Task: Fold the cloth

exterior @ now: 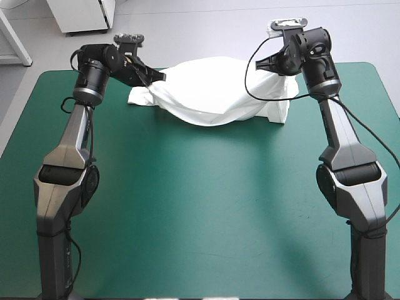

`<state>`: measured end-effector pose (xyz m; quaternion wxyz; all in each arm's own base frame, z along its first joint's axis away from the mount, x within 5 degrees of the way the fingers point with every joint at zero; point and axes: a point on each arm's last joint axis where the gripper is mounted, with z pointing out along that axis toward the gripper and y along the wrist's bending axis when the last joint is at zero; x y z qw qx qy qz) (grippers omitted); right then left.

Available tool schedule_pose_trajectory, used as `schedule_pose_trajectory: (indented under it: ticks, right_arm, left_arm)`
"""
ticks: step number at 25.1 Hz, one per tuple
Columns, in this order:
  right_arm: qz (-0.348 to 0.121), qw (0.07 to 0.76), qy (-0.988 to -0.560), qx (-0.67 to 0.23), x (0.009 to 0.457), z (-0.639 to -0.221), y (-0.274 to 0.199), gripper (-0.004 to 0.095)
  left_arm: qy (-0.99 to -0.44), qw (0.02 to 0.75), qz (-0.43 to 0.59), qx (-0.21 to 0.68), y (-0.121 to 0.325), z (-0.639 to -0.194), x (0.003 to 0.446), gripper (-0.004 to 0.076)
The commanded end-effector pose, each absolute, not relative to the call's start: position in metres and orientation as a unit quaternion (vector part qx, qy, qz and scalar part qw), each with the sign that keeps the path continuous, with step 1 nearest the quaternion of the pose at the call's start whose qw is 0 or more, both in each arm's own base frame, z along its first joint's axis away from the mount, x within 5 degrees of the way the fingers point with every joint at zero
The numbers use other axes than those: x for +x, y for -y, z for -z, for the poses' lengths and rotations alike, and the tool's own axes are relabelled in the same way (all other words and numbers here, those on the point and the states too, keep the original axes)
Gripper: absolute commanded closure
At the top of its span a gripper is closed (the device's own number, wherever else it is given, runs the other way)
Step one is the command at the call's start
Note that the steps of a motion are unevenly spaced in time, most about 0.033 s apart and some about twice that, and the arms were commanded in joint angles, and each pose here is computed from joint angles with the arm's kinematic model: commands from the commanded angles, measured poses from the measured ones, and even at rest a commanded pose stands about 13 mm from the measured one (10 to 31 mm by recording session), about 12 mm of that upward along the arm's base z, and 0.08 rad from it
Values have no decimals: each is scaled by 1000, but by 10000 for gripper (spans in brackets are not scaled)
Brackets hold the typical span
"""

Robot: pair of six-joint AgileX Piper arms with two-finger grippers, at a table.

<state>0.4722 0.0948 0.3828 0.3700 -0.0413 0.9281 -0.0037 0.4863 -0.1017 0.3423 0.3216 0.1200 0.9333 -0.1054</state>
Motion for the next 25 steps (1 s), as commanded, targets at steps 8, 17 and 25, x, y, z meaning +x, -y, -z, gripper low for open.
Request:
schedule_pose_trajectory:
  ticks: [8, 17, 25]
  right_arm:
    - [-19, 245, -968, -51, 418, -342, -81, 925]
    - [-13, 184, -981, -60, 327, -301, -67, 925]
    - [-36, 135, -989, -47, 245, -276, -55, 925]
  left_arm:
    - [-950, 296, 62, 85, 93, -352, 435, 746]
    - [-962, 254, 73, 73, 77, -321, 346, 746]
    - [-967, 220, 93, 94, 77, -295, 254, 746]
